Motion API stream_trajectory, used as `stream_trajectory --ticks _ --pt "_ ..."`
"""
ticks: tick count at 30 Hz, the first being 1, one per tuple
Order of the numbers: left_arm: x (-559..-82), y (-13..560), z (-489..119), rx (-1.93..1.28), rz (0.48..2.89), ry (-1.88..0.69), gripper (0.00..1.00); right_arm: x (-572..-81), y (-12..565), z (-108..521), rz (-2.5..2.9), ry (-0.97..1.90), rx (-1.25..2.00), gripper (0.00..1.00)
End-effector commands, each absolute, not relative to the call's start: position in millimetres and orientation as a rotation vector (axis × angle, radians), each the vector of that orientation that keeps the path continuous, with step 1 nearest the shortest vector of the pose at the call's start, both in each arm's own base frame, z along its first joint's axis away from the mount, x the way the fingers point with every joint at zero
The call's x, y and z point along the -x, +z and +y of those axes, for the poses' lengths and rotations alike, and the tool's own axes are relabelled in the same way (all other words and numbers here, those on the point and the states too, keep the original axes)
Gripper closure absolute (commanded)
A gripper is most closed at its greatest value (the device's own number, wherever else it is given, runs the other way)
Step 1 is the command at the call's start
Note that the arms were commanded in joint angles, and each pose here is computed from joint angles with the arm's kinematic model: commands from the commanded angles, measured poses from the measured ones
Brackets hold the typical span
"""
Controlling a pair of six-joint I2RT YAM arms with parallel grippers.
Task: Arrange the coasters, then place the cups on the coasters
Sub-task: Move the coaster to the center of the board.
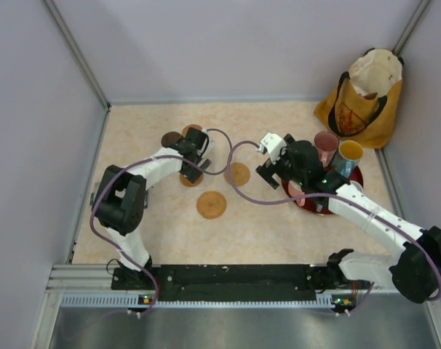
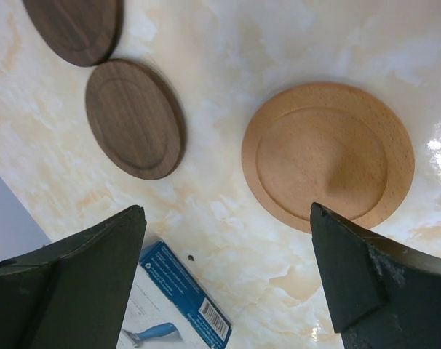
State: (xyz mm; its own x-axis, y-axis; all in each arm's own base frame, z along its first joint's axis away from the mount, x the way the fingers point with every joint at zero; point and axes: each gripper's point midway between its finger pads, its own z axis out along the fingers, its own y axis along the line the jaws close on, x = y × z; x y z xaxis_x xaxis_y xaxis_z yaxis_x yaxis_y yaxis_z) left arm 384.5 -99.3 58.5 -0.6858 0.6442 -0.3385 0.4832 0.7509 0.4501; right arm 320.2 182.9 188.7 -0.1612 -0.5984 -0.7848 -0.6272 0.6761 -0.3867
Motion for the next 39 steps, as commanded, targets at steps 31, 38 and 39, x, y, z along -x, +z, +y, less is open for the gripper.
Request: stream_trajectory --ticks 31,38,39 --pt "-327.0 180.2 17.2 -0.235 2.283 0.135 0.01 -412.6 87.6 249.5 2.236 -0.021 0.891 0.03" --pt "-326.0 174.8 11.2 -0.243 2.292 0.068 0.01 -411.7 72.7 259.3 2.252 -0.029 0.921 0.03" --pt "-325.8 173.7 11.2 -0.243 2.295 0.064 0.01 -411.8 72.3 261.7 2.251 -0.024 0.921 0.03"
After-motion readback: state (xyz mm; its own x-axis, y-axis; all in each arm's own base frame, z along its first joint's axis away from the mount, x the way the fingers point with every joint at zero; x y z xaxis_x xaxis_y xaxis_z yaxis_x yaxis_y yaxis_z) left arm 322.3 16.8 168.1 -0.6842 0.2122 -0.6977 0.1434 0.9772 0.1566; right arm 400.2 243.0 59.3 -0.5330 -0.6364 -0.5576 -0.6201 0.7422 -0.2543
